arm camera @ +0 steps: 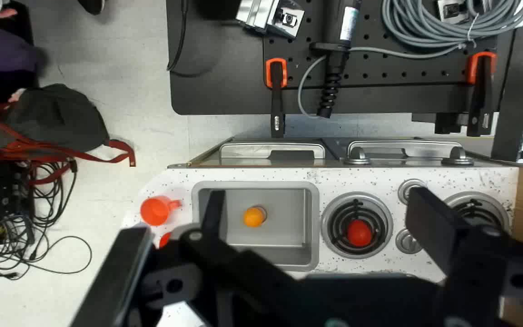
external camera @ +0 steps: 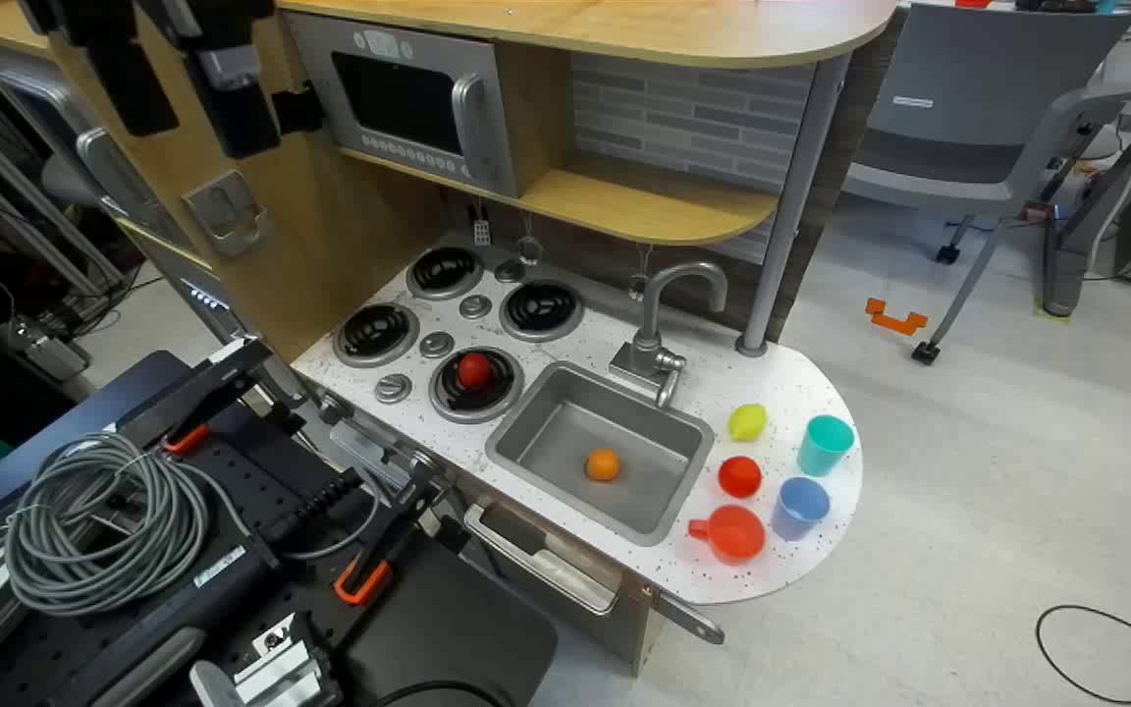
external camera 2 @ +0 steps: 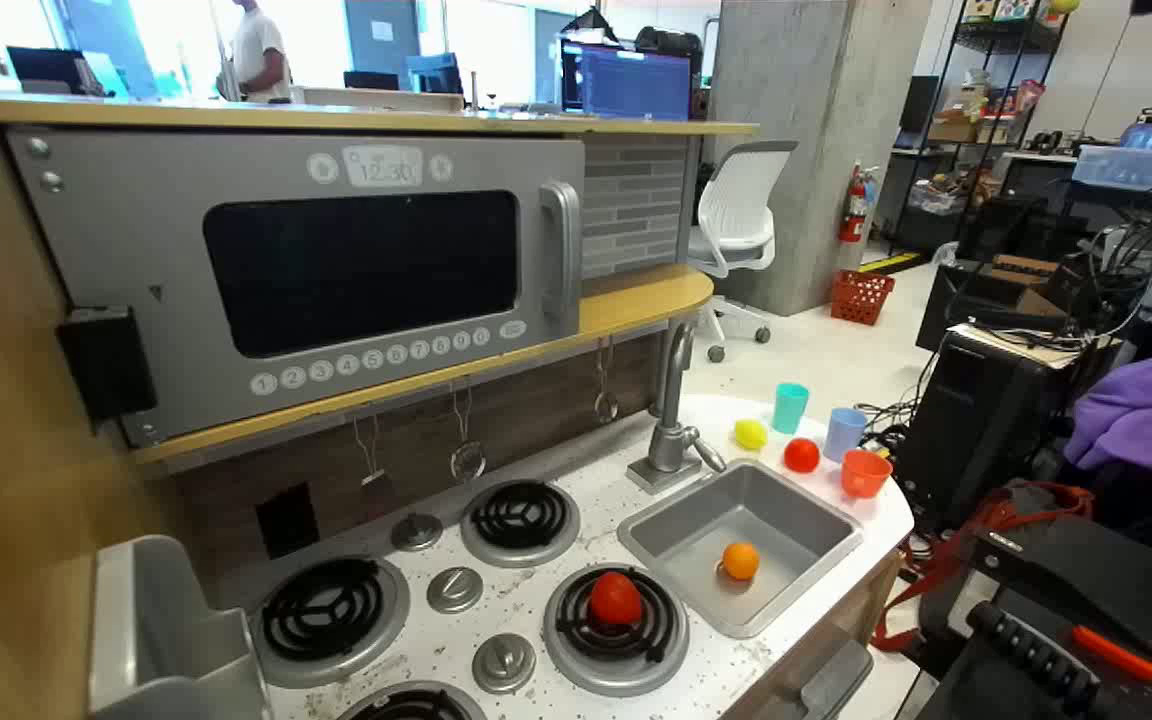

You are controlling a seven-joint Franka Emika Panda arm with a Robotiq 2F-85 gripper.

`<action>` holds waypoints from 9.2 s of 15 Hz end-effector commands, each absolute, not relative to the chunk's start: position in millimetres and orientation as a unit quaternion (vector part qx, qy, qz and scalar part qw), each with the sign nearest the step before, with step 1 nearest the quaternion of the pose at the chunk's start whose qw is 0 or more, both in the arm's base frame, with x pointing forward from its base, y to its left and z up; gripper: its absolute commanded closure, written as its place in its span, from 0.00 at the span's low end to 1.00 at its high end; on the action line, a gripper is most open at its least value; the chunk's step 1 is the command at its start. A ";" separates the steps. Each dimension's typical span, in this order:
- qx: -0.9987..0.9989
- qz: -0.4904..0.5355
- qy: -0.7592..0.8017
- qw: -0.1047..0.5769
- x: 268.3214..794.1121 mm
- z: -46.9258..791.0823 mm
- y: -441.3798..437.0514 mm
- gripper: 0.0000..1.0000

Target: Remove the orange bowl from the sink and put it on the stove

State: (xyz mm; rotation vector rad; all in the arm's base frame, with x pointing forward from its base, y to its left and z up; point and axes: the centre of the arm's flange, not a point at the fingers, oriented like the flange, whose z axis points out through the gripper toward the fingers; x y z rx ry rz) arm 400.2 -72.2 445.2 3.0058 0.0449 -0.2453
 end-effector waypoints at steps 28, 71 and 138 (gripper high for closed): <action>0.996 -0.080 0.010 0.042 414.3 426.8 -75.7 0.00; 0.992 -0.096 0.038 0.076 588.6 -8.6 -158.6 0.00; 0.853 -0.028 0.513 0.093 562.5 148.7 118.3 0.80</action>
